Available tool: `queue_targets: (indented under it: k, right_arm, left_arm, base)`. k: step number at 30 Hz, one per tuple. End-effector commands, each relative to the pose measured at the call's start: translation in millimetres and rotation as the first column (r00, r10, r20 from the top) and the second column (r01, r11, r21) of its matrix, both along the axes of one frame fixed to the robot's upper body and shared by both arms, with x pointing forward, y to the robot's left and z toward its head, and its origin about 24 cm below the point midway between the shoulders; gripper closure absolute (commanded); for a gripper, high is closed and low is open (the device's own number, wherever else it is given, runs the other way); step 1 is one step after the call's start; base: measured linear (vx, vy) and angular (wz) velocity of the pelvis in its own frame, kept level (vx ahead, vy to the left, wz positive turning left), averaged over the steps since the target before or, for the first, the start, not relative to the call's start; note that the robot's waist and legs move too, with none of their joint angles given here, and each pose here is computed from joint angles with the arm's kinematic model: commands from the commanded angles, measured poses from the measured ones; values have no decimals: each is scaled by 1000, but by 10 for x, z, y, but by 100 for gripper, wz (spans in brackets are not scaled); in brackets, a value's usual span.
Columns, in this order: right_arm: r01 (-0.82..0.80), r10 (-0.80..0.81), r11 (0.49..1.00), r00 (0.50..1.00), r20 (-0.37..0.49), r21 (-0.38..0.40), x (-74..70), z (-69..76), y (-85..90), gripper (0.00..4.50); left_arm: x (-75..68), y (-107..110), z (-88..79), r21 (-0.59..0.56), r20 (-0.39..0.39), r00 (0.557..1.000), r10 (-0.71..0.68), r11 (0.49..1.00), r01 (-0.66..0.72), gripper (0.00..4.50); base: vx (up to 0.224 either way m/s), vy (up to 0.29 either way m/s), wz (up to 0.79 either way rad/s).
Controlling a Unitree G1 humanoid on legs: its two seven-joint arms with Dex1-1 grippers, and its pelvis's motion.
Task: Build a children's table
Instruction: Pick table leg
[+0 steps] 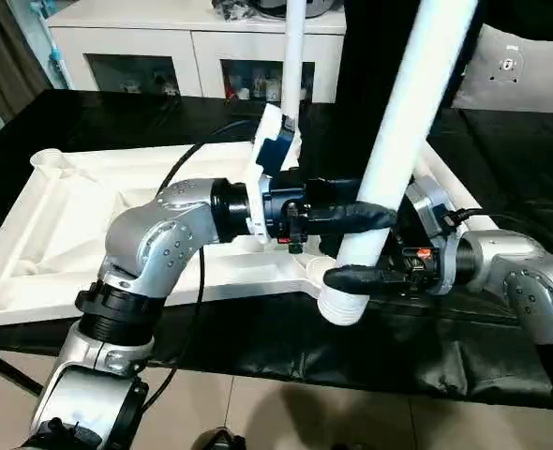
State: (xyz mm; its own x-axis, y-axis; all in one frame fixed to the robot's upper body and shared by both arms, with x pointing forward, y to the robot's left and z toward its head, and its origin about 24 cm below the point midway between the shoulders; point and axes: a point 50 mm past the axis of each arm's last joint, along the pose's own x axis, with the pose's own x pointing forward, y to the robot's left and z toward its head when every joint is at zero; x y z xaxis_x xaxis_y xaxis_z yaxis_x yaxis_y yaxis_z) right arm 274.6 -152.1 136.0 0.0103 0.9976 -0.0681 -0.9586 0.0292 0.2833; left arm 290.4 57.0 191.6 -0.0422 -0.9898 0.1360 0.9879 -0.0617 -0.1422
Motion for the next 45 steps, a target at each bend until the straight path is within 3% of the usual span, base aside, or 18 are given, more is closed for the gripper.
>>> queue_targets:
  k: [1,7,10,17,22,23,25,34,40,43,44,45]
  right_arm:
    - [-23,23,1000,999,27,-5,5,37,29,163]
    - [-24,24,1000,1000,16,-4,2,17,42,233]
    - [-23,23,1000,1000,12,-3,2,9,44,243]
    - [-15,15,1000,1000,6,-1,-8,-17,52,251]
    - [-3,3,1000,1000,6,0,-1,-37,59,252]
    - [2,-2,1000,1000,6,-1,0,-54,72,253]
    - [6,-6,1000,1000,6,-3,3,-67,83,254]
    - [60,-61,998,998,-19,-18,22,-159,148,255]
    - [129,-129,990,992,-14,49,44,-174,173,255]
    - [182,-182,978,983,-8,102,63,-160,187,255]
    - [237,-238,959,971,-10,158,74,-136,192,255]
    - [240,-241,957,970,-16,163,69,-135,193,255]
  left_arm:
    - [-26,-28,83,-2,45,999,-22,1000,22,265]
    - [-17,-27,87,-3,49,999,-14,1000,14,265]
    - [-10,-29,89,-4,51,999,-9,1000,9,265]
    - [10,-15,101,6,73,997,10,1000,-11,265]
    - [-5,-49,73,35,49,999,12,999,-14,265]
    - [-42,-72,59,48,55,998,-7,999,5,209]
    - [-60,-89,52,52,50,999,-18,999,15,195]
    - [-161,-186,-61,141,75,994,-74,988,63,195]
    - [-247,-230,-86,89,35,993,-115,990,111,195]
    - [-220,-224,-52,-14,-10,996,-88,996,88,195]
    - [-154,-195,-13,-123,-51,998,-32,992,25,195]
    - [-139,-186,-4,-147,-65,998,-23,989,14,195]
  base:
    - [0,0,0]
    - [0,0,0]
    - [0,0,0]
    - [0,0,0]
    - [0,0,0]
    - [0,0,0]
    - [0,0,0]
    - [0,0,0]
    - [0,0,0]
    - [0,0,0]
    - [0,0,0]
    - [0,0,0]
